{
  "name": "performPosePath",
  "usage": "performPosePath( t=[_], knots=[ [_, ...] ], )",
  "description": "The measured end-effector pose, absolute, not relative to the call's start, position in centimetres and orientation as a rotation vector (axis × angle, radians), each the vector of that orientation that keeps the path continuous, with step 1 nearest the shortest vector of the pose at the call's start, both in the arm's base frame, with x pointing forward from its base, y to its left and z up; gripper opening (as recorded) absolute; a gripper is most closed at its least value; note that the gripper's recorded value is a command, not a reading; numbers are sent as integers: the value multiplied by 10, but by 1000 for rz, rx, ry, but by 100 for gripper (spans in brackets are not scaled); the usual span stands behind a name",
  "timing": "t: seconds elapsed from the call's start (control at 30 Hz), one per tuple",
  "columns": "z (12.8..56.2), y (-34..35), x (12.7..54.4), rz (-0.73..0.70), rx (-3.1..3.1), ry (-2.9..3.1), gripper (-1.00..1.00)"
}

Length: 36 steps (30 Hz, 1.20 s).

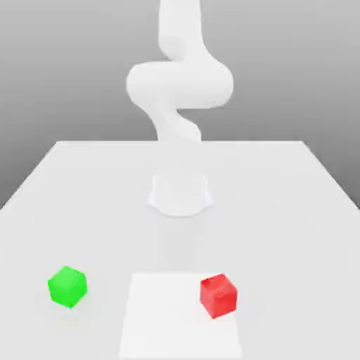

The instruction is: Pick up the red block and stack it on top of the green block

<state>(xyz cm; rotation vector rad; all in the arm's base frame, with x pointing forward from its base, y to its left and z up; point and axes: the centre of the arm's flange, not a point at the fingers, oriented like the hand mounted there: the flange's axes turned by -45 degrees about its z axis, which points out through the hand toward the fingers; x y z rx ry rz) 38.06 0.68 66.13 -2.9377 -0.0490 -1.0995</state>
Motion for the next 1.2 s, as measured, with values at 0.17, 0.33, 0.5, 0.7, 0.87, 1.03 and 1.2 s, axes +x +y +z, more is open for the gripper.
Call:
performPosePath(
  t=[0.17,0.33,0.5,0.7,0.87,1.03,1.2],
  knots=[
    [544,25,432,-826,-3022,-209,0],
    [428,45,449,-560,-3069,-366,0],
    [316,61,434,-289,-3084,-523,0],
    [206,71,394,-18,-3067,-683,0],
    [152,71,390,0,-3066,-688,0],
    [146,71,390,1,-3066,-687,-100],
    [162,71,391,1,-3066,-688,-100]
  ],
)
